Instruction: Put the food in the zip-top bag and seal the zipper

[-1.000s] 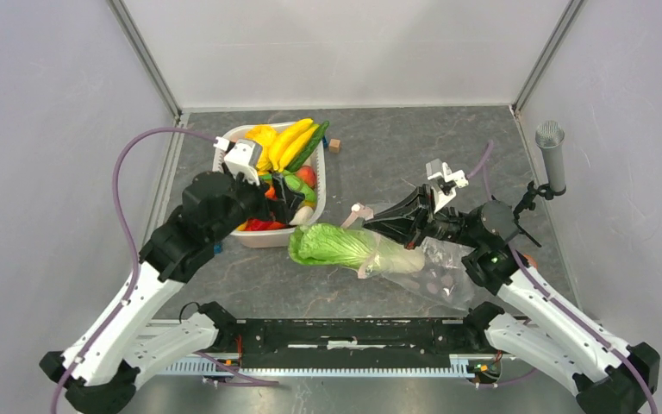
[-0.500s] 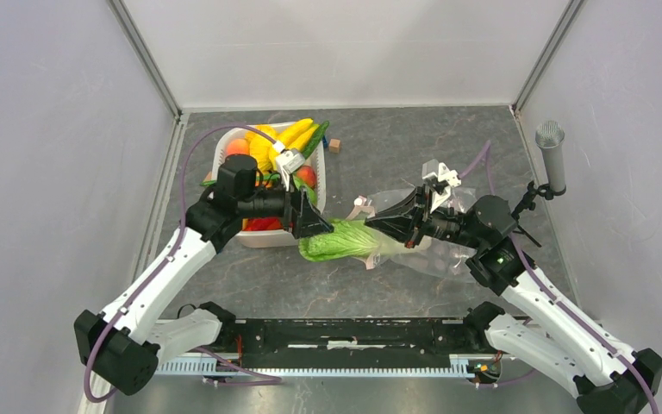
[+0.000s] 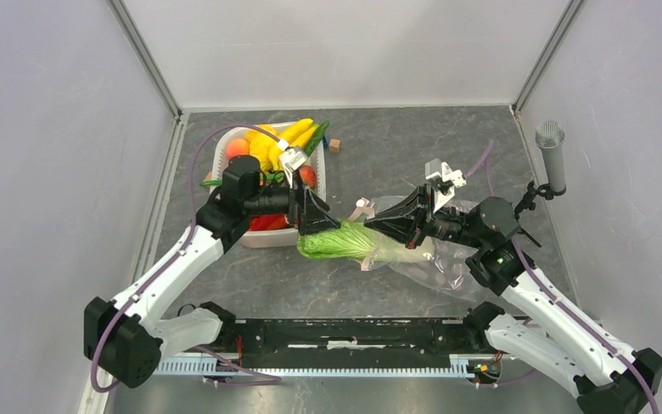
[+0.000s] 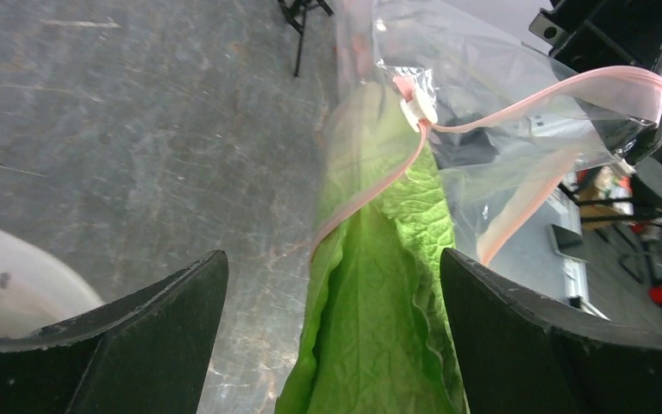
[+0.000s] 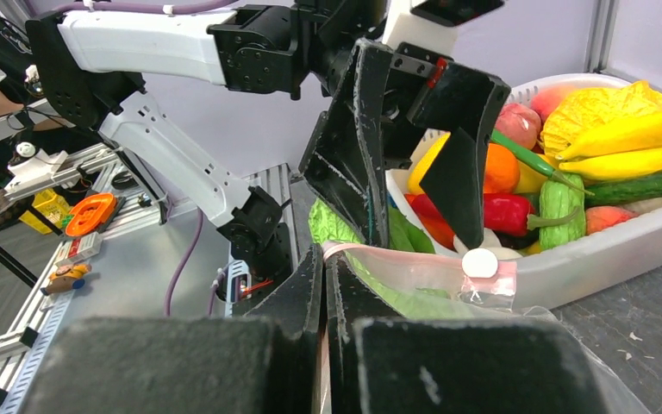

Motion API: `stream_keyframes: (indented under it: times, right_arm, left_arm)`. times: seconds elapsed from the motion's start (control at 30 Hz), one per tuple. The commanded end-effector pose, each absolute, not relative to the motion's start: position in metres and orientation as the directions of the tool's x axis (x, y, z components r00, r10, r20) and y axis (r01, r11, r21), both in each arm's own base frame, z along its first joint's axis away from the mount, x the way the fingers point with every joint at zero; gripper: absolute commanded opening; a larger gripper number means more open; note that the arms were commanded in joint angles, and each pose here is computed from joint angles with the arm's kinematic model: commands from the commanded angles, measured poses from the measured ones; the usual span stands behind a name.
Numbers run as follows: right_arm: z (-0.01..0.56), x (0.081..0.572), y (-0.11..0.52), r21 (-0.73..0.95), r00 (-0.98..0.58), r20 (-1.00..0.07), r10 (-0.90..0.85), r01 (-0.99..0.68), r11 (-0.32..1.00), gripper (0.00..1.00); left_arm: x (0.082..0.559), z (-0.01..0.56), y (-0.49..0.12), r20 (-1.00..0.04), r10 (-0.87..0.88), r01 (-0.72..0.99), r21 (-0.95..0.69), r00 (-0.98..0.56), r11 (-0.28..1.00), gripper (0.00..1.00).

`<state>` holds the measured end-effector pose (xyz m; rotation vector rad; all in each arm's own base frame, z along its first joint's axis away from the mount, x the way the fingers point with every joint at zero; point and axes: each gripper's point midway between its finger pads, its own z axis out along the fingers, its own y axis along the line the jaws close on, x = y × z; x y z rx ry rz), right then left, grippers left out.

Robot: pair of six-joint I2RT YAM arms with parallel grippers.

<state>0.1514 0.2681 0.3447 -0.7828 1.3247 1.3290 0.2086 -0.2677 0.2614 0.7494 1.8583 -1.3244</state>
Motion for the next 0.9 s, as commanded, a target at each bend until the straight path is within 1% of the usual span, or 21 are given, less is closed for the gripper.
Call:
stream_keyframes:
  times: [0.0,0.07,0.13,0.3,0.47,0.57,0.6,0.67,0.77,0.87]
  right_arm:
    - [0.360,0.152,0.266,0.221,-0.171,-0.949,0.264,-0.960,0.174,0.00]
    - [0.354,0.160,0.266,0.235,-0.178,-0.950,0.256,-0.949,0.210,0.00]
    - [0.350,0.170,0.265,0.255,-0.187,-0.947,0.262,-0.932,0.258,0.00]
    - [0.339,0.190,0.263,0.290,-0.205,-0.943,0.262,-0.892,0.347,0.00]
    - [0.338,0.190,0.266,0.307,-0.221,-0.936,0.274,-0.894,0.325,0.00]
    - [0.340,0.188,0.267,0.309,-0.223,-0.934,0.280,-0.898,0.314,0.00]
    - [0.341,0.187,0.268,0.311,-0.226,-0.932,0.283,-0.900,0.306,0.00]
    - [0.342,0.186,0.268,0.316,-0.229,-0.929,0.292,-0.901,0.298,0.00]
    - [0.340,0.187,0.267,0.329,-0.236,-0.923,0.304,-0.894,0.304,0.00]
    - [0.332,0.191,0.267,0.352,-0.256,-0.916,0.308,-0.880,0.317,0.00]
  left_arm:
    - [0.187,0.273,-0.278,-0.786,0.091,0.789,-0.599,-0.612,0.136,0.98]
    - [0.176,0.274,-0.279,-0.782,0.112,0.790,-0.605,-0.613,0.098,0.99]
    - [0.170,0.271,-0.275,-0.772,0.132,0.784,-0.610,-0.621,0.116,1.00]
    - [0.166,0.261,-0.258,-0.762,0.177,0.778,-0.579,-0.623,0.245,1.00]
    - [0.161,0.230,-0.245,-0.694,0.275,0.742,-0.573,-0.666,0.348,1.00]
    - [0.160,0.223,-0.249,-0.687,0.292,0.743,-0.571,-0.665,0.349,0.99]
    - [0.161,0.223,-0.252,-0.690,0.282,0.742,-0.574,-0.666,0.347,0.97]
    - [0.162,0.225,-0.258,-0.690,0.280,0.742,-0.581,-0.667,0.335,0.88]
    - [0.159,0.226,-0.263,-0.687,0.292,0.744,-0.588,-0.666,0.316,0.69]
    - [0.157,0.235,-0.266,-0.705,0.280,0.758,-0.585,-0.651,0.289,0.46]
